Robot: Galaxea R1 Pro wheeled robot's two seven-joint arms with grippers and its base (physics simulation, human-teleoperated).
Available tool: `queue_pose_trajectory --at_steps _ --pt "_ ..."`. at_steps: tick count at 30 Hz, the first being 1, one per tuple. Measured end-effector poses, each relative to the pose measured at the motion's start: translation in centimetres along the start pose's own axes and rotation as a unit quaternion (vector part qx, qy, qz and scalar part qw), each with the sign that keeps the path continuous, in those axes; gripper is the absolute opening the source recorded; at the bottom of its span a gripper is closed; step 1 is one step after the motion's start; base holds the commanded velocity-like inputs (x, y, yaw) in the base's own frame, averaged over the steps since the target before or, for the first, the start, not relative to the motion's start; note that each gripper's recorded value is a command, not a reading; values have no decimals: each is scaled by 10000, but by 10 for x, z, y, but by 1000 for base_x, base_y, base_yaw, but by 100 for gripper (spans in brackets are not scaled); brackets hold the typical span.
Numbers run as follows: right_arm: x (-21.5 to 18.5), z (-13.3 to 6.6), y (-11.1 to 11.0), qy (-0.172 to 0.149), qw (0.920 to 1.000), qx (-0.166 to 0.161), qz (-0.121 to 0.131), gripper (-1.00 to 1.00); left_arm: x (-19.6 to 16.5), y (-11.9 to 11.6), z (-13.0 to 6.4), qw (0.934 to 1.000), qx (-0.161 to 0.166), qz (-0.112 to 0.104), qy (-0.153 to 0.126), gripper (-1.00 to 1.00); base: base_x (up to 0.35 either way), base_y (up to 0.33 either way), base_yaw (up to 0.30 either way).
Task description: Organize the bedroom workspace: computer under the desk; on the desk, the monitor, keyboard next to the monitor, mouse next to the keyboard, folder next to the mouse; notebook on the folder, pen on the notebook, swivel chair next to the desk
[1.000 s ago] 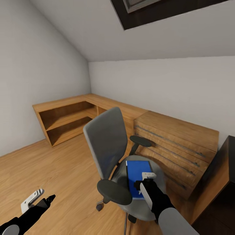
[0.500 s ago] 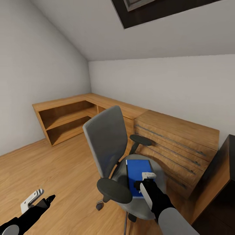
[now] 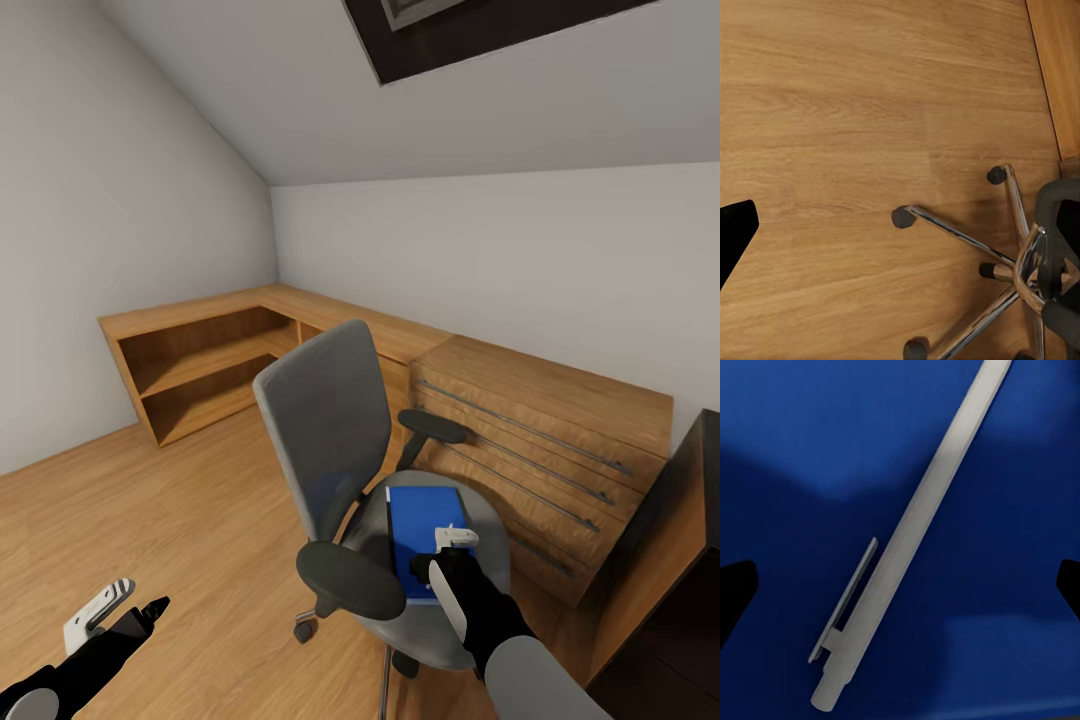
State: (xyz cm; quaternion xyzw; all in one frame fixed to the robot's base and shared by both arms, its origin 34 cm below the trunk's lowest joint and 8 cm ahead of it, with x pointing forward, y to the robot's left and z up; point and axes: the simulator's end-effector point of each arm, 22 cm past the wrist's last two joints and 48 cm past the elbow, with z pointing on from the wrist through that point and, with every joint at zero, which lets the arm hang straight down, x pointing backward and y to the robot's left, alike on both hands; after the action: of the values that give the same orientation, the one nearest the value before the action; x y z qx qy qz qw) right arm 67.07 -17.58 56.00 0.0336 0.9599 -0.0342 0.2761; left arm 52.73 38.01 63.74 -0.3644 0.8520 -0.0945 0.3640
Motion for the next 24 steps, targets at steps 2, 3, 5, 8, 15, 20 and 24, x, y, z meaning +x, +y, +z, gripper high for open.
queue_pose_trajectory --at_steps 2,3,5,8,15,20,24 --pt "0 0 0 0 10000 0 0 100 0 0 0 10000 -1 0 2 100 0 0 0" --pt "0 0 0 0 10000 0 0 100 0 0 0 10000 -2 0 3 100 0 0 0" --pt "0 0 0 0 10000 0 0 100 0 0 0 10000 -2 0 3 100 0 0 0" --pt "0 0 0 0 10000 0 0 100 0 0 0 10000 0 0 1 100 0 0 0" --pt "4 5 0 0 10000 0 0 100 4 3 4 10000 -2 1 2 100 0 0 0" --pt "5 6 0 -4 10000 -1 3 100 5 4 5 10000 0 0 3 100 0 0 0" --pt "5 6 0 -4 10000 0 6 100 5 4 5 10000 1 -1 3 100 0 0 0"
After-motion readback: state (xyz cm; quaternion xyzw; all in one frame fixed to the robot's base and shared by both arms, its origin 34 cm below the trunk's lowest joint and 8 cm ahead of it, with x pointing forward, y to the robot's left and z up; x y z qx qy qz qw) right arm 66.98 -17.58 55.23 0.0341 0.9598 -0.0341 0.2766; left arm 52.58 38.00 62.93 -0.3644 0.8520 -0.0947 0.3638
